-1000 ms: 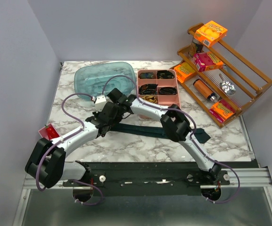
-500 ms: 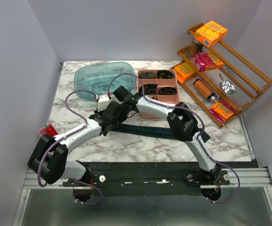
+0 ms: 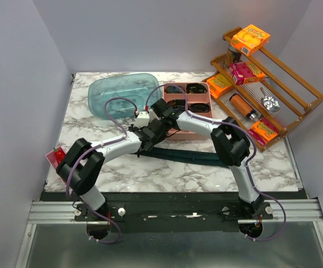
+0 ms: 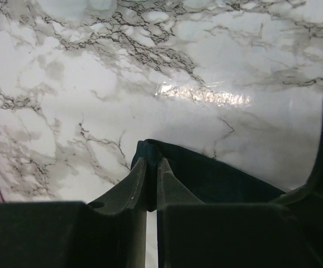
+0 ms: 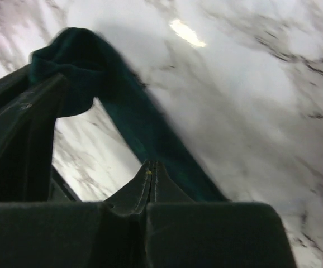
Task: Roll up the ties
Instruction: Roll the tie at the center of the board.
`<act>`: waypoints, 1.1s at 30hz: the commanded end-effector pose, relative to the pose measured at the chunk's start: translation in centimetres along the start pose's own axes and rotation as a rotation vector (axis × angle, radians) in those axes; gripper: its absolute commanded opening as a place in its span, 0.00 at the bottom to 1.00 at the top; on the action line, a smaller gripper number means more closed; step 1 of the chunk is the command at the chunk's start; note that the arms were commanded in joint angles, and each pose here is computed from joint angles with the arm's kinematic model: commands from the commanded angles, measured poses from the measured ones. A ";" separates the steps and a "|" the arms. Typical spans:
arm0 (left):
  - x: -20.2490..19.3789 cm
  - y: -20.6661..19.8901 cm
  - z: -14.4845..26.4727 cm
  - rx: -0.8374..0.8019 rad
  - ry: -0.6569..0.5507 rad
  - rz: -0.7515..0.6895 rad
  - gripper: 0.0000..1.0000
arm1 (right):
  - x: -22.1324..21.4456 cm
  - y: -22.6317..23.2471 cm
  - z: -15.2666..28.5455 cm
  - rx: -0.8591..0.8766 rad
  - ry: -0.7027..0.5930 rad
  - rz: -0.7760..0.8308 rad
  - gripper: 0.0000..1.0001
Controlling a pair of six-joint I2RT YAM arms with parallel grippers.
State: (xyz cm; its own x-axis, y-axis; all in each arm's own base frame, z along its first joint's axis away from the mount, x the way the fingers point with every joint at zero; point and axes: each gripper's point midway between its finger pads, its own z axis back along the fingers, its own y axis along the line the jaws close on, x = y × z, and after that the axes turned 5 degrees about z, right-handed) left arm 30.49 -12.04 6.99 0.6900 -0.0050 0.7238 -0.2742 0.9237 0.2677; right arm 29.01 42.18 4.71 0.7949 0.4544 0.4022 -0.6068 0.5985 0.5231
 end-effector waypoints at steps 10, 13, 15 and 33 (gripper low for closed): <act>-1.5 -2.6 0.2 0.086 -0.058 -0.175 0.00 | 0.1 -1.4 1.5 -0.037 -0.042 -0.024 0.04; -2.0 -3.3 0.2 0.044 -0.050 -0.161 0.00 | 0.3 -1.2 1.6 -0.027 -0.044 -0.018 0.04; -2.4 -3.5 0.2 0.013 -0.041 -0.163 0.00 | 0.5 -1.2 1.6 -0.023 -0.048 -0.017 0.04; -3.4 -6.3 1.2 -0.199 -0.001 -0.015 0.68 | 0.6 -1.0 2.1 -0.036 -0.058 -0.006 0.04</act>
State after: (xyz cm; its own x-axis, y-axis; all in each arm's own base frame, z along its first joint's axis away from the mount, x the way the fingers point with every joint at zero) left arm 29.21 -15.43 3.23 0.7053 -0.0841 0.7039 -0.1725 0.9427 0.2855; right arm 29.64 38.90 2.97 0.8325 0.4297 0.3497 -0.5536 0.6707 0.4937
